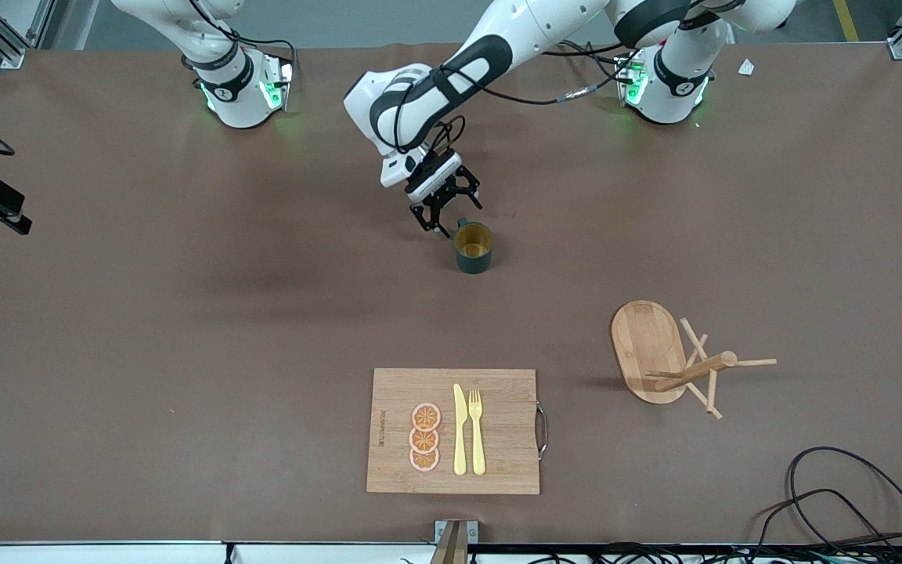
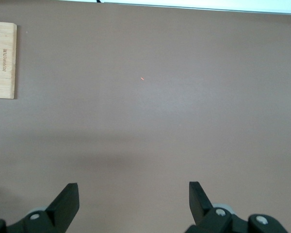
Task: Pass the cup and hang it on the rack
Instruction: 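Lower the left gripper and grasp the teal mug by its handle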
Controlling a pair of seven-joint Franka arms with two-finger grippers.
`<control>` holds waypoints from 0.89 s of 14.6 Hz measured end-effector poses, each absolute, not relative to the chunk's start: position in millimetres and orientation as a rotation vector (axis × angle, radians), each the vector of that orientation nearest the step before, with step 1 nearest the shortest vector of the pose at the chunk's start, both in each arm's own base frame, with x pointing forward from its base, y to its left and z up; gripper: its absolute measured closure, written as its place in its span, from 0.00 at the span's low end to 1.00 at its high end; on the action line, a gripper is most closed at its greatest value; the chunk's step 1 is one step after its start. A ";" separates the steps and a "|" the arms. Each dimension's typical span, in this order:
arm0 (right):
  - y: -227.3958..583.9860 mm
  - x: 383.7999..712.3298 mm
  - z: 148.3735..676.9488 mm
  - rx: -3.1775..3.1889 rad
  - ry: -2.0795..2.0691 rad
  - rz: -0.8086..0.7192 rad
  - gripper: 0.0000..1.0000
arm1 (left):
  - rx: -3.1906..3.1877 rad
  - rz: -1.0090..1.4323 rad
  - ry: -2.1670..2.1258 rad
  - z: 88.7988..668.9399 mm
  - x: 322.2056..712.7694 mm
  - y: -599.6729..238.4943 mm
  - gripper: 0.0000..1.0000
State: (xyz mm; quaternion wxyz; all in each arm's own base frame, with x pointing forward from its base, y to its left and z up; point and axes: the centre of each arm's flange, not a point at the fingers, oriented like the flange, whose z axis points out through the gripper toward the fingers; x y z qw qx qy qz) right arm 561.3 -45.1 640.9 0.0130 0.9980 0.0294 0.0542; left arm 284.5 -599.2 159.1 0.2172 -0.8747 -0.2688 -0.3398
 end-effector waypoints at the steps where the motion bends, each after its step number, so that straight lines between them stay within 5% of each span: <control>1: -40.1 561.7 641.0 3.110 0.096 0.170 0.00 | -2.413 -0.953 -0.730 147.3 284.4 -596.7 0.01; 4: -37.0 561.7 641.7 3.110 0.100 0.172 0.00 | -2.402 -0.963 -0.715 131.5 283.0 -593.6 0.07; 11: -43.9 561.1 642.1 3.110 0.081 0.172 0.00 | -2.405 -0.999 -0.687 125.8 283.1 -595.0 0.80; 13: -45.5 561.0 642.1 3.110 0.077 0.172 0.00 | -2.404 -1.000 -0.686 126.6 284.2 -595.3 0.80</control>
